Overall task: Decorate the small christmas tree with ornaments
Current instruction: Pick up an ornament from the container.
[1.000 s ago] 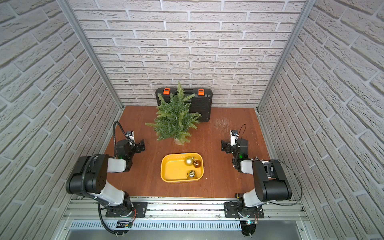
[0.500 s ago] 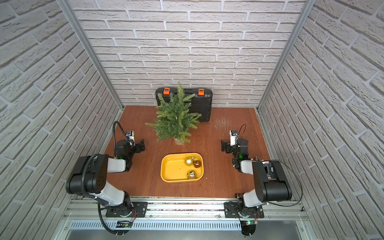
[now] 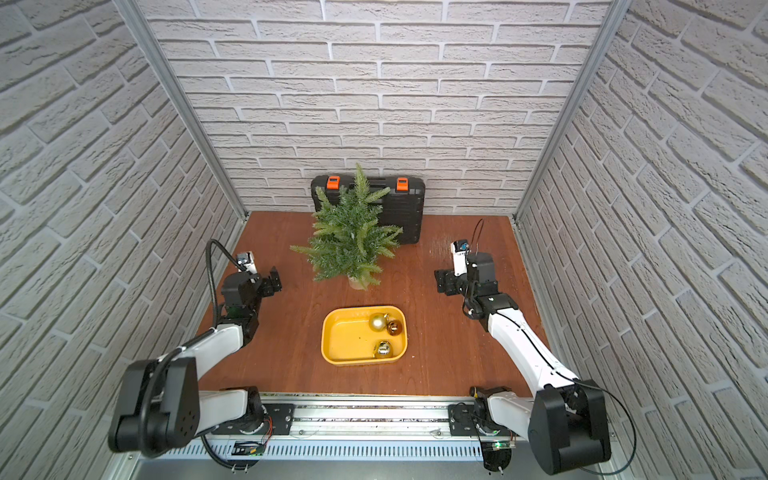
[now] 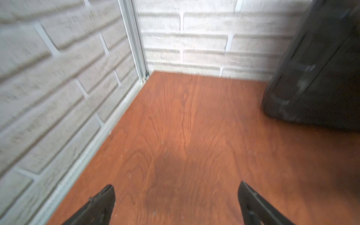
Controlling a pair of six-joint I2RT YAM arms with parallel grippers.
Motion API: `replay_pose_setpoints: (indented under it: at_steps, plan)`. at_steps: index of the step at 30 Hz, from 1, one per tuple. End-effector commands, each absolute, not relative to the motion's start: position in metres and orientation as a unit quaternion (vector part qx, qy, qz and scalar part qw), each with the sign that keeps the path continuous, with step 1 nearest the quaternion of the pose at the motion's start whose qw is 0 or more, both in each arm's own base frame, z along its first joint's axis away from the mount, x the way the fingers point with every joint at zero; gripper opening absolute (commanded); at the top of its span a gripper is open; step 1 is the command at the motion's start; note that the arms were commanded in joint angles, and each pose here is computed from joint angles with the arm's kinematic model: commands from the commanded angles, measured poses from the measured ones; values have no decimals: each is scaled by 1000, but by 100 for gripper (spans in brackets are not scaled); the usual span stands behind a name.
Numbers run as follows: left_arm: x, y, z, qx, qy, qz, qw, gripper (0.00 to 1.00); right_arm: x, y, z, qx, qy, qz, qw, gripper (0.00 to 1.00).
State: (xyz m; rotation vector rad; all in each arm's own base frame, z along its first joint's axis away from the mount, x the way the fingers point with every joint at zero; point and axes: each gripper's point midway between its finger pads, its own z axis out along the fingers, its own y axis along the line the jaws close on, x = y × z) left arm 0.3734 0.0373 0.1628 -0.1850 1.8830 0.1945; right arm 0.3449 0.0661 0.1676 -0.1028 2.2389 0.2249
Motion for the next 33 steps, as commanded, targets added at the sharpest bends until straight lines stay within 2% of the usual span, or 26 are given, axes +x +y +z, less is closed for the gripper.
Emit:
replay_pose_setpoints:
  at_steps: [1, 7, 10, 13, 17, 22, 28, 33]
  plan:
    - [356, 46, 170, -136, 820, 110, 544, 98, 298, 78, 146, -7, 931, 112, 348, 77]
    - [338, 42, 197, -264, 820, -10, 507, 98, 251, 110, 137, 8, 949, 140, 284, 68]
    - [333, 34, 200, -276, 823, -105, 485, 98, 232, 129, 134, -7, 955, 147, 258, 66]
    - [323, 34, 204, -280, 824, -156, 466, 98, 214, 150, 135, -38, 960, 149, 234, 66]
    - [313, 33, 215, -241, 843, -156, 455, 98, 195, 173, 134, -77, 969, 130, 198, 69]
    - [308, 36, 223, -193, 873, -114, 434, 98, 184, 207, 128, -121, 974, 109, 160, 75]
    - [300, 47, 227, -174, 885, -68, 427, 98, 185, 229, 116, -81, 985, 83, 126, 76]
    - [297, 51, 230, -185, 874, -75, 442, 98, 186, 244, 97, -63, 989, 80, 107, 76]
